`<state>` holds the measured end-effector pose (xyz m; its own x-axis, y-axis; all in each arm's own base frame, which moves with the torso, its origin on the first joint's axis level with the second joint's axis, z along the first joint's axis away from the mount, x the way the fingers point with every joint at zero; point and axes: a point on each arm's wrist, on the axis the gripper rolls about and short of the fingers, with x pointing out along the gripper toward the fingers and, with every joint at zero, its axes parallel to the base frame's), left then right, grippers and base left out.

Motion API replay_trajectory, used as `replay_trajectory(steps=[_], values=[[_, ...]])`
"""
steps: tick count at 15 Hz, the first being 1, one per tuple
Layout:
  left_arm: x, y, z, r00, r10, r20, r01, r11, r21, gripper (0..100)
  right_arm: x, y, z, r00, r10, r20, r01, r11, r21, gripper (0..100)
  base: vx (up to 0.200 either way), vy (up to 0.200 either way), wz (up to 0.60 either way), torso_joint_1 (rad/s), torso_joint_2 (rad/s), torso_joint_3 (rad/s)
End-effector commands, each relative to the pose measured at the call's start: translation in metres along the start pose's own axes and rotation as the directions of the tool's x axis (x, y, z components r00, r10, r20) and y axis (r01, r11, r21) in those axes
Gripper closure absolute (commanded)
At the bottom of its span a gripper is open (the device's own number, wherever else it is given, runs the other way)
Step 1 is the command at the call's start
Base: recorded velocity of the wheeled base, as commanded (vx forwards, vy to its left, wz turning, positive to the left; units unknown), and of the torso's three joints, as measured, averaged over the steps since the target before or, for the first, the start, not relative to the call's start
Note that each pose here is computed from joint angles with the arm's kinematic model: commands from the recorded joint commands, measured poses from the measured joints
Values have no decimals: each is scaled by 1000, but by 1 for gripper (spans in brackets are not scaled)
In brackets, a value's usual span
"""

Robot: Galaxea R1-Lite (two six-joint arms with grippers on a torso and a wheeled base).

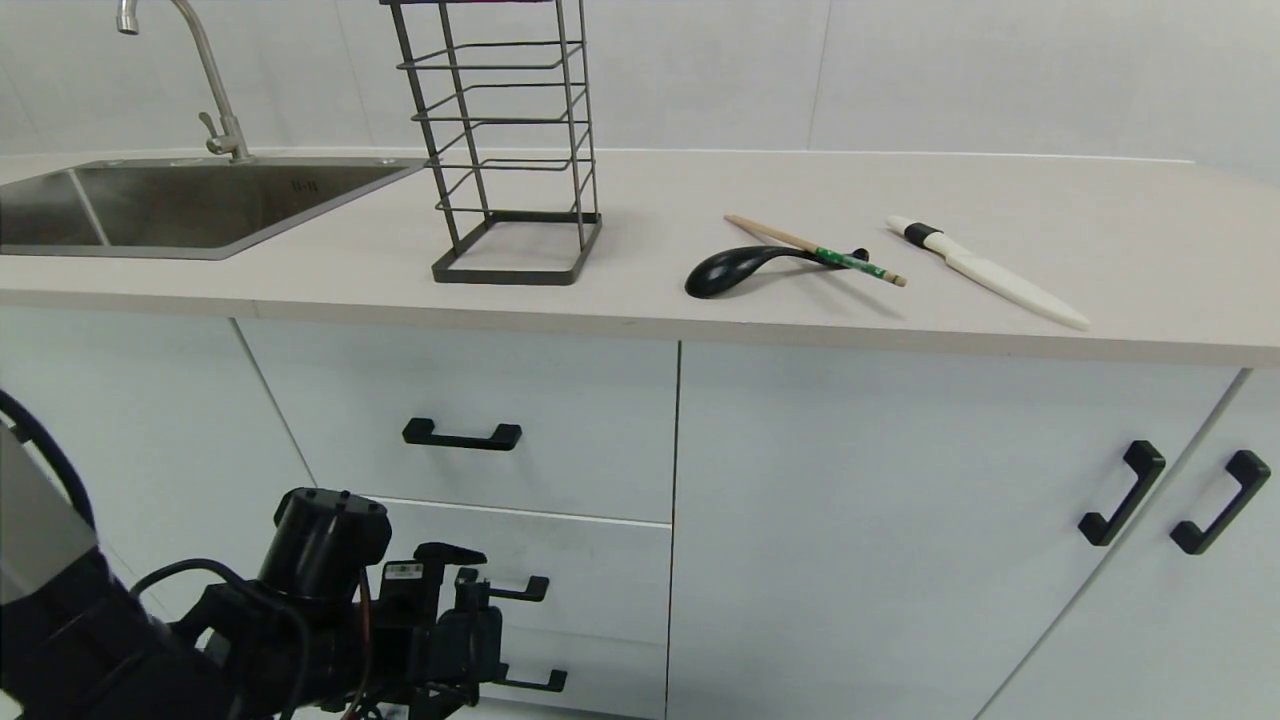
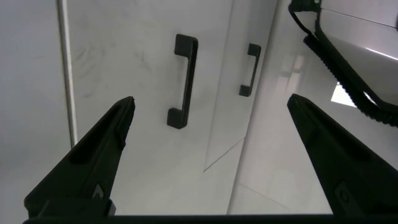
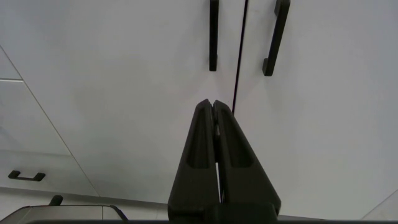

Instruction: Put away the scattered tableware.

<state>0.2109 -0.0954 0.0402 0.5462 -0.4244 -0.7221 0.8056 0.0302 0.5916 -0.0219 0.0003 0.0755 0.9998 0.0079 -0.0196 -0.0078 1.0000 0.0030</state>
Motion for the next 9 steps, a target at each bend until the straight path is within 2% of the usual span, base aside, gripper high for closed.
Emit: replay_trajectory(steps=[1,9], values=[[13,-4,-4,999,-42,-14,42,999,-8,0,0,0,0,1000,1,-2,-1,1000,0,100,0,0,0,0,0,0],[41,-11,-12,999,-49,-13,49,999,-5,0,0,0,0,1000,1,-2,-1,1000,0,100,0,0,0,0,0,0]])
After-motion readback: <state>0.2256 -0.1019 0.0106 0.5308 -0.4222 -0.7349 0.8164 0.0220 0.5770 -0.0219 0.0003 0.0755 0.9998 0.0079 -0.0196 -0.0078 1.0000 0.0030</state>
